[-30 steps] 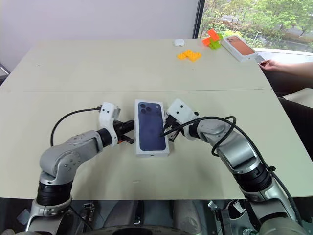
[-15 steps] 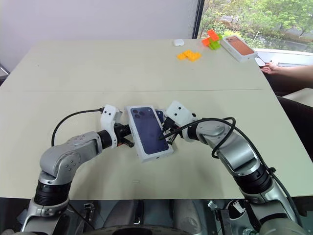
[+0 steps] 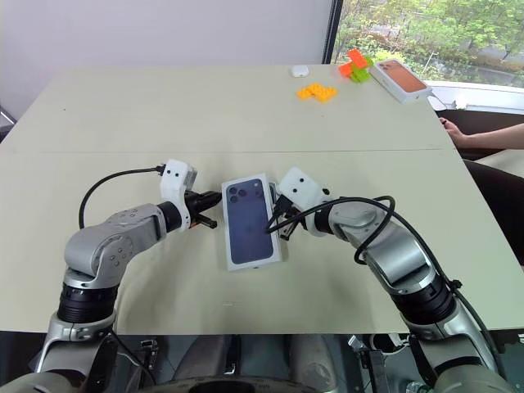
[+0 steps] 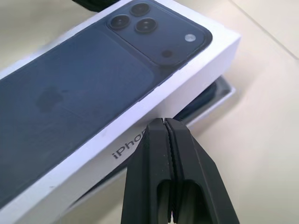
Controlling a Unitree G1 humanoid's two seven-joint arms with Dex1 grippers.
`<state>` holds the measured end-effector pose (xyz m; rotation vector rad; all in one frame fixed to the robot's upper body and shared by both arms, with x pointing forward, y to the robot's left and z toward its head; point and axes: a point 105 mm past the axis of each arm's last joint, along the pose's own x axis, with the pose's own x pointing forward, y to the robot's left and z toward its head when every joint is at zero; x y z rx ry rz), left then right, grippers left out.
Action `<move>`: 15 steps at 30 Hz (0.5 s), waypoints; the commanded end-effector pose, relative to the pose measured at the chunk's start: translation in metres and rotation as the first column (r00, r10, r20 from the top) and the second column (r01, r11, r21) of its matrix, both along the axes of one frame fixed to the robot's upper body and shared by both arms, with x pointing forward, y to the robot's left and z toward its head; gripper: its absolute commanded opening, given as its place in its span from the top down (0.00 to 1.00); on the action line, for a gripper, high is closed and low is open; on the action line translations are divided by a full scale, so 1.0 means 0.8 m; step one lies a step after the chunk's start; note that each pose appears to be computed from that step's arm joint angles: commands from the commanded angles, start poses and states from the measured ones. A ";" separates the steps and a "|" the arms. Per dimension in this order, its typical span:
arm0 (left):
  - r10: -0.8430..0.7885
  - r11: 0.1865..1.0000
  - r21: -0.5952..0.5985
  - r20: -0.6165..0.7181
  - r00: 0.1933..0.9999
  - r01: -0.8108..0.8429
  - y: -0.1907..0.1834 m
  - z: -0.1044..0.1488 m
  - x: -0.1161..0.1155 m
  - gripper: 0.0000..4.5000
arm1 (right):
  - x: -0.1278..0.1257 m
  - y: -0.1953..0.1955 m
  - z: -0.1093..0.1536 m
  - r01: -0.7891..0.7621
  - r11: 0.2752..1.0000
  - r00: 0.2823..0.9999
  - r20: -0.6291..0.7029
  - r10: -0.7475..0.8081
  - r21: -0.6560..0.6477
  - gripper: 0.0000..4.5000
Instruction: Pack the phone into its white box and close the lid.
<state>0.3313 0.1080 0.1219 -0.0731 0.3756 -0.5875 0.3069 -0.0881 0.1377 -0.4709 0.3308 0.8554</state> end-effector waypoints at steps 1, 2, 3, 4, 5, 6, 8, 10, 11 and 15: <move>-0.045 0.999 -0.015 0.034 0.998 0.046 -0.016 0.013 -0.002 1.00 | 0.001 0.003 0.015 -0.008 1.000 0.999 0.048 0.007 0.016 0.99; -0.047 0.999 -0.015 0.035 0.998 0.048 -0.018 0.013 -0.002 1.00 | 0.001 0.002 0.016 -0.007 1.000 0.999 0.049 0.006 0.016 0.99; -0.048 0.999 -0.015 0.036 0.998 0.048 -0.019 0.014 -0.002 1.00 | 0.002 0.002 0.017 -0.006 1.000 0.999 0.050 0.005 0.016 0.99; -0.047 0.999 -0.016 0.036 0.998 0.048 -0.019 0.014 -0.002 1.00 | 0.002 0.002 0.017 -0.005 1.000 0.999 0.051 0.004 0.016 0.99; -0.046 0.999 -0.017 0.036 0.998 0.047 -0.019 0.014 -0.001 1.00 | 0.003 0.001 0.018 -0.004 1.000 0.999 0.051 0.003 0.017 0.99; -0.050 0.998 -0.022 0.037 0.998 0.051 -0.021 0.015 -0.002 1.00 | 0.003 0.001 0.018 -0.003 1.000 0.999 0.052 0.002 0.016 0.99; -0.057 0.998 -0.029 0.038 0.998 0.058 -0.025 0.016 -0.002 1.00 | 0.004 -0.001 0.018 0.001 1.000 0.999 0.052 -0.001 0.015 0.99; -0.062 0.998 -0.028 0.043 0.997 0.063 -0.027 0.018 -0.003 1.00 | 0.003 -0.002 0.017 0.003 1.000 0.999 0.050 -0.003 0.010 0.99; -0.063 0.997 -0.030 0.044 0.997 0.064 -0.028 0.018 -0.003 1.00 | 0.003 -0.003 0.017 0.003 1.000 0.999 0.049 -0.004 0.009 0.99; -0.061 0.998 -0.025 0.047 0.997 0.062 -0.029 0.019 -0.001 1.00 | 0.004 -0.004 0.016 0.010 1.000 0.999 0.045 -0.010 0.008 0.99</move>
